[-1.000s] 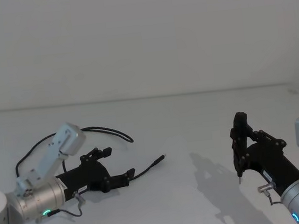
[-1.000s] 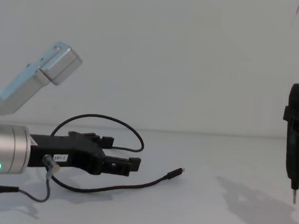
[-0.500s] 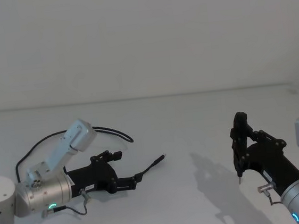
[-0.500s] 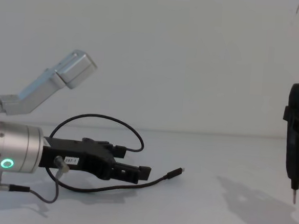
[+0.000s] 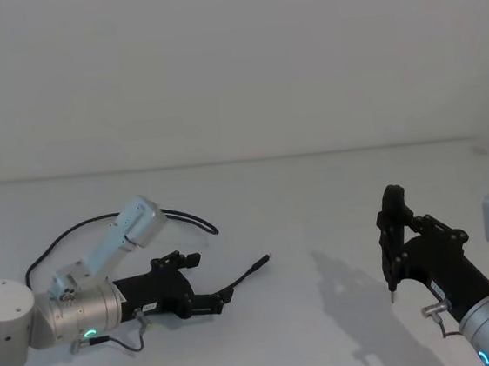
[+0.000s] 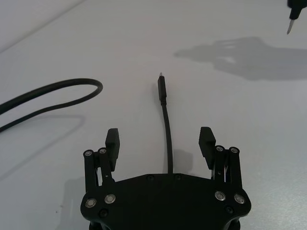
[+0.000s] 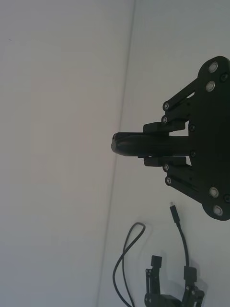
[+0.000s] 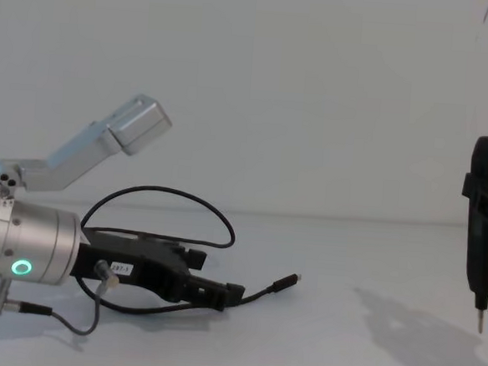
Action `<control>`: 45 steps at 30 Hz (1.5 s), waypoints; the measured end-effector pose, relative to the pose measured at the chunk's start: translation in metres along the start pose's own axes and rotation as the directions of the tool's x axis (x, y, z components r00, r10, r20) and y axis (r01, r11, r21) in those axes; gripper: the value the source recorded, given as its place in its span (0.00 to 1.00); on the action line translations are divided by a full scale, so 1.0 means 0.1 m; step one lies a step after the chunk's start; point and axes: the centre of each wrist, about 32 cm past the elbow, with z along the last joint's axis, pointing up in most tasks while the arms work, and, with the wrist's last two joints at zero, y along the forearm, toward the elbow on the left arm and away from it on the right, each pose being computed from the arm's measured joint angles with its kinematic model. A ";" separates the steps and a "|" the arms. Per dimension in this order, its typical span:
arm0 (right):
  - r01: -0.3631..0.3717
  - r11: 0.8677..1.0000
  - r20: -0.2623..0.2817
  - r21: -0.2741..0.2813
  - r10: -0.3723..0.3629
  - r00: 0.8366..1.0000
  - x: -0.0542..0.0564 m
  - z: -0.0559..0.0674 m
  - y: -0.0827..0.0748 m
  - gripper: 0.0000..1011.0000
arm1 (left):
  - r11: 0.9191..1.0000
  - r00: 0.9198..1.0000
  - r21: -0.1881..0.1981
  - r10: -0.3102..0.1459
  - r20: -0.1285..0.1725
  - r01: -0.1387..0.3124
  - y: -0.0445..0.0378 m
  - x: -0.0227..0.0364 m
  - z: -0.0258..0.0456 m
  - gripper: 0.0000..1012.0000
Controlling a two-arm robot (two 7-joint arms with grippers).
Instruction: Pick up the data cable with the one hand.
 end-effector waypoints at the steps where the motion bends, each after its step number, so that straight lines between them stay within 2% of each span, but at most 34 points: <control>1: 0.000 1.000 0.000 0.000 0.000 1.000 0.00 0.00 0.00 0.28 | 1.000 1.000 0.003 0.000 0.000 0.000 -0.004 0.003 0.000 0.99; 11: 0.000 1.000 0.000 0.000 0.000 1.000 0.00 0.00 0.00 0.28 | 0.999 1.000 0.042 -0.019 0.001 0.019 -0.071 0.036 -0.009 0.99; 14: 0.000 1.000 0.000 0.000 0.000 1.000 0.00 0.00 0.00 0.28 | 0.999 1.000 0.049 -0.024 -0.001 0.024 -0.090 0.046 -0.010 0.94; 21: 0.000 1.000 0.000 0.000 0.000 1.000 0.00 0.00 0.00 0.28 | 0.998 0.999 0.053 -0.031 -0.007 0.031 -0.124 0.056 -0.016 0.78; 23: 0.000 1.000 0.000 0.000 0.000 1.000 0.00 0.00 0.00 0.28 | 0.998 0.999 0.053 -0.034 -0.010 0.034 -0.135 0.056 -0.019 0.71; 24: 0.000 1.000 0.000 0.000 0.000 1.000 0.00 0.00 0.00 0.28 | 0.998 0.999 0.053 -0.034 -0.011 0.035 -0.136 0.056 -0.022 0.71; 25: 0.000 1.000 0.000 0.000 0.000 1.000 0.00 0.00 0.00 0.28 | 0.998 0.999 0.053 -0.036 -0.012 0.037 -0.143 0.055 -0.026 0.65; 28: 0.000 1.000 0.000 0.000 0.000 1.000 0.00 0.00 0.00 0.28 | 0.998 0.999 0.053 -0.040 -0.016 0.041 -0.153 0.051 -0.034 0.60; 30: 0.000 1.000 0.000 0.000 0.000 1.000 0.00 0.00 0.00 0.28 | 0.998 0.999 0.053 -0.042 -0.017 0.043 -0.159 0.048 -0.037 0.49; 32: 0.000 1.000 0.000 0.000 0.000 1.000 0.00 0.00 0.00 0.28 | 0.997 0.999 0.054 -0.045 -0.019 0.046 -0.164 0.046 -0.043 0.47; 45: 0.000 1.000 0.000 0.000 0.000 1.000 0.00 0.00 0.00 0.28 | 0.996 0.997 0.056 -0.069 -0.033 0.071 -0.227 0.001 -0.077 0.14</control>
